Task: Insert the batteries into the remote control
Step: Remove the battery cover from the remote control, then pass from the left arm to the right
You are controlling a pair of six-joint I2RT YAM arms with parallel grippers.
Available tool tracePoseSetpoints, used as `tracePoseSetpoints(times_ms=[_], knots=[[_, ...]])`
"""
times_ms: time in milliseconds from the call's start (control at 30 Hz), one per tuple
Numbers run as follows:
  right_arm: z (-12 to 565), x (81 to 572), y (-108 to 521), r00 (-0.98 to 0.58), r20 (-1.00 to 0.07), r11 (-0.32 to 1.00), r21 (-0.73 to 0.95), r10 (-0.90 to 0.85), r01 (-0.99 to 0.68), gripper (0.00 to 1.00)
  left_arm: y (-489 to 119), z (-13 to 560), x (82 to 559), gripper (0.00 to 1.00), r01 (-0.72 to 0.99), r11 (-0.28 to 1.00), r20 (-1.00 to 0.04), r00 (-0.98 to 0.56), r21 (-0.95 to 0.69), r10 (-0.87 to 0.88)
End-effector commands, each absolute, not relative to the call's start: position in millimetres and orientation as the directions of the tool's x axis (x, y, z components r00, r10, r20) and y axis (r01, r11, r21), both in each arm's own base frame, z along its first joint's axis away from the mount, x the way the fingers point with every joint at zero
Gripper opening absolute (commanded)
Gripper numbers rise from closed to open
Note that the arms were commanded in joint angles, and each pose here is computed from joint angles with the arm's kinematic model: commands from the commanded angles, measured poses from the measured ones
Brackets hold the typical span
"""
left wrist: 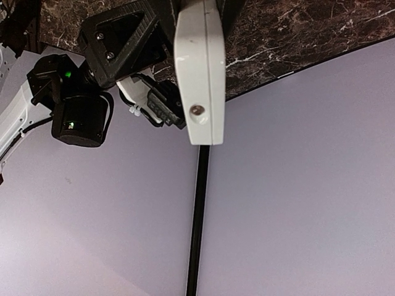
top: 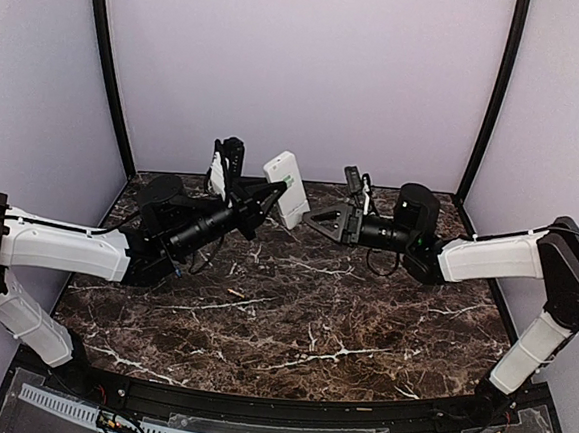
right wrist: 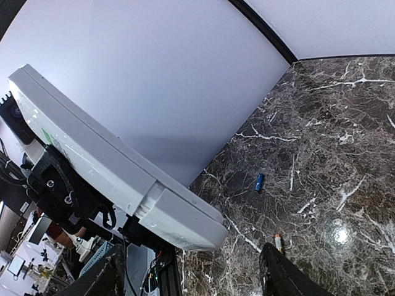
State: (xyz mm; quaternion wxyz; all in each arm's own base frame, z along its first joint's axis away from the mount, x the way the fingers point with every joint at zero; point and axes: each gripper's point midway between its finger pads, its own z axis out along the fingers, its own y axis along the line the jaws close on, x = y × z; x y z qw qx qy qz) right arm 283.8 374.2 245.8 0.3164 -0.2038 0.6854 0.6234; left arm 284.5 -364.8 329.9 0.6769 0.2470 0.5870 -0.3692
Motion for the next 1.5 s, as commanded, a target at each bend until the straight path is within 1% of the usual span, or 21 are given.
tracePoseSetpoints(times_ms=[0, 100, 233, 400, 500, 667, 867, 967, 1067, 1167, 1267, 1333, 1400, 1467], knots=[[273, 279, 385, -0.668, -0.734, 0.065, 0.678, 0.124, -0.732, 0.69, -361, 357, 275, 0.00, 0.807, 0.578, -0.957, 0.060, -0.122, -0.285], [280, 274, 389, -0.658, -0.744, 0.032, 0.665, 0.117, -0.746, 0.63, -360, 357, 276, 0.00, 0.803, 0.584, -0.957, 0.063, -0.121, -0.284], [284, 268, 390, -0.656, -0.747, 0.002, 0.660, 0.108, -0.751, 0.52, -359, 357, 278, 0.00, 0.793, 0.600, -0.960, 0.079, -0.103, -0.270], [285, 259, 388, -0.653, -0.752, -0.015, 0.654, 0.094, -0.756, 0.46, -356, 349, 283, 0.00, 0.764, 0.643, -0.971, 0.110, -0.056, -0.215], [288, 255, 385, -0.638, -0.764, -0.018, 0.640, 0.093, -0.769, 0.45, -355, 340, 289, 0.00, 0.740, 0.672, -0.979, 0.113, -0.029, -0.167], [294, 250, 381, -0.616, -0.782, -0.012, 0.618, 0.092, -0.786, 0.45, -353, 325, 296, 0.00, 0.699, 0.711, -0.986, 0.160, 0.075, -0.054], [302, 247, 378, -0.591, -0.800, -0.010, 0.593, 0.101, -0.805, 0.45, -353, 312, 298, 0.00, 0.689, 0.717, -0.987, 0.159, 0.108, -0.004], [299, 251, 376, -0.598, -0.796, 0.023, 0.602, 0.098, -0.798, 0.45, -355, 305, 299, 0.00, 0.688, 0.716, -0.988, 0.153, 0.117, 0.014], [286, 262, 374, -0.617, -0.783, 0.125, 0.622, 0.079, -0.773, 0.45, -355, 301, 300, 0.00, 0.690, 0.715, -0.989, 0.144, 0.112, 0.017], [282, 267, 368, -0.587, -0.808, 0.212, 0.584, 0.055, -0.784, 0.47, -355, 306, 298, 0.00, 0.698, 0.712, -0.992, 0.128, 0.075, -0.021], [286, 271, 358, -0.523, -0.852, 0.302, 0.505, 0.025, -0.809, 0.52, -355, 317, 294, 0.00, 0.717, 0.696, -0.991, 0.113, 0.033, -0.070], [285, 277, 350, -0.459, -0.888, 0.397, 0.414, -0.023, -0.819, 0.58, -356, 327, 291, 0.00, 0.736, 0.675, -0.987, 0.063, -0.052, -0.144], [291, 278, 347, -0.386, -0.921, 0.446, 0.325, -0.051, -0.834, 0.65, -356, 339, 285, 0.00, 0.760, 0.643, -0.979, 0.041, -0.098, -0.199], [298, 272, 354, -0.260, -0.960, 0.476, 0.180, -0.107, -0.861, 0.72, -357, 351, 279, 0.00, 0.782, 0.595, -0.959, -0.012, -0.186, -0.285]])
